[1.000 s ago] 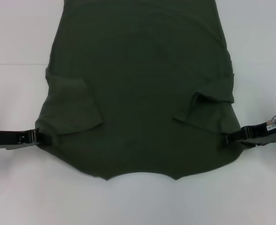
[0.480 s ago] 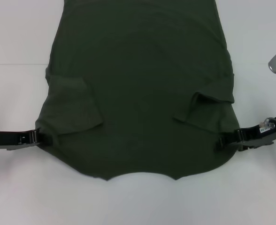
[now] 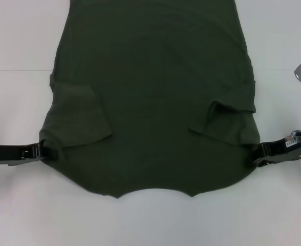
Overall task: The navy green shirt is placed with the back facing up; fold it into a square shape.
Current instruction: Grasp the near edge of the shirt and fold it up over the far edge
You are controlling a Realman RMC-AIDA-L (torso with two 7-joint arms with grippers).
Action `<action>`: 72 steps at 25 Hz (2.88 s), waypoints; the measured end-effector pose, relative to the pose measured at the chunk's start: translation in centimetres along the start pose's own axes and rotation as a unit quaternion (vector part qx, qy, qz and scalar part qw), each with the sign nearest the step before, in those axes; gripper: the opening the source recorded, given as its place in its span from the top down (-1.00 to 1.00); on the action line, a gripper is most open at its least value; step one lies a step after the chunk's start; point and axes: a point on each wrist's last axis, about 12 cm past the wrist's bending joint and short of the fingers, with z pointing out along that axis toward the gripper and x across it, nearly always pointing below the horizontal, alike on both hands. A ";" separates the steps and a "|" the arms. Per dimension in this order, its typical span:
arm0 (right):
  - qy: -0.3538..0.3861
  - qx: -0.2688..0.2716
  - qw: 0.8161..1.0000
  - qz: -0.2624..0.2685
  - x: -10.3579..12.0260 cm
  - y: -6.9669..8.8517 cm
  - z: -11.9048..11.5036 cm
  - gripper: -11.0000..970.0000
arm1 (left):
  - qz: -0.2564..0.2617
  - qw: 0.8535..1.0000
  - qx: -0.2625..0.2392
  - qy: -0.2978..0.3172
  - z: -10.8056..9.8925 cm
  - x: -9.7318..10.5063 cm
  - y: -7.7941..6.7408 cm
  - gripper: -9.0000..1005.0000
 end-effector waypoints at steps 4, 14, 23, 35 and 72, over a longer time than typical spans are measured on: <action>-0.001 0.000 1.000 0.000 0.0 0.0 0.0 0.38 | 0.000 1.000 0.000 0.000 0.0 0.1 0.1 0.89; -0.007 -0.001 1.000 -0.006 -0.2 -0.1 -0.2 0.73 | 0.001 1.000 -0.001 0.002 -0.1 0.1 0.2 0.89; 0.021 -0.025 0.997 -0.070 0.5 -0.1 -1.1 0.83 | 0.001 0.999 0.021 0.030 -1.0 0.5 0.1 0.89; 0.134 -0.097 0.976 -0.143 5.9 -1.6 -3.4 0.84 | -0.030 0.986 0.099 0.129 -5.2 2.9 0.5 0.89; -0.042 -0.234 0.960 -0.145 5.6 -1.9 -6.5 0.85 | -0.033 0.978 0.205 -0.009 -9.6 1.4 0.6 0.89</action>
